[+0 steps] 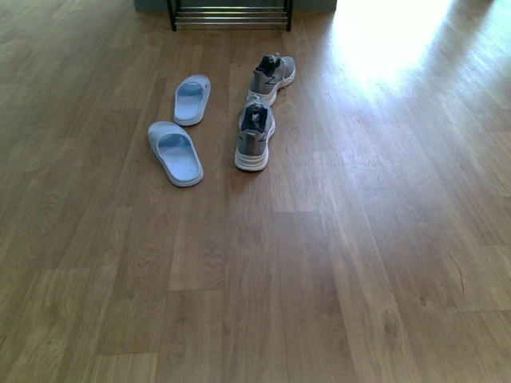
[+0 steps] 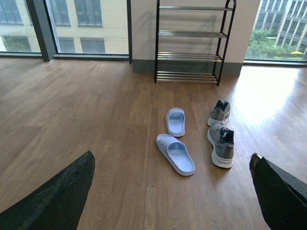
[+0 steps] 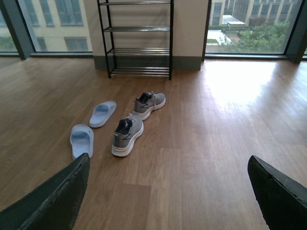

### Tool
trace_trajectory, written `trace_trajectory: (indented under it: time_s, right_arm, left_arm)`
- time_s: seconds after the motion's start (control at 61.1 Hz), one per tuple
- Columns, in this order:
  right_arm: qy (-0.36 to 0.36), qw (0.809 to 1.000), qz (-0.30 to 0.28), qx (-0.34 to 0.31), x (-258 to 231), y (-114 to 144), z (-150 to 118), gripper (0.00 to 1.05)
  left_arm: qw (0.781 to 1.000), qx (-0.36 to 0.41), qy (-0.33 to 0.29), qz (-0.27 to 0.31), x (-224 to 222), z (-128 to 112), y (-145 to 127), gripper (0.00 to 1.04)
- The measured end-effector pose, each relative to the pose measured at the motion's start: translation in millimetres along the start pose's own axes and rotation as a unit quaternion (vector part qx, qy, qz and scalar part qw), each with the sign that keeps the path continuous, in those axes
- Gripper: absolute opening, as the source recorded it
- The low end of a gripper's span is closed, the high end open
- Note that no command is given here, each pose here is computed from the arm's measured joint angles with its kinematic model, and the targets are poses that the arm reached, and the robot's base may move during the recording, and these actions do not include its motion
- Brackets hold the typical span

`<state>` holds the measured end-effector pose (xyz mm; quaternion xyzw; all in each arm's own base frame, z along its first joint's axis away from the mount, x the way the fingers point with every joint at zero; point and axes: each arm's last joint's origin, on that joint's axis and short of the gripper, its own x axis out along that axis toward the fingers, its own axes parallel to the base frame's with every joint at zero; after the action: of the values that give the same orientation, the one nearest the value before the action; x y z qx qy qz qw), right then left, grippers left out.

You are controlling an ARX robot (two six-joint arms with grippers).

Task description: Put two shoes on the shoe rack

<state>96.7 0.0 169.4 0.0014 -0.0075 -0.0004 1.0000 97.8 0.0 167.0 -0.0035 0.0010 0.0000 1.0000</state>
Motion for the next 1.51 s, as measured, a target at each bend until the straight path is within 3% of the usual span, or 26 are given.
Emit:
trace_trajectory:
  time_s: [1.507]
  right_arm:
    - [0.000, 1.000, 0.000, 0.000, 0.0, 0.0, 0.0, 0.95]
  left_arm:
    - [1.000, 0.000, 0.000, 0.000, 0.0, 0.0, 0.0, 0.95]
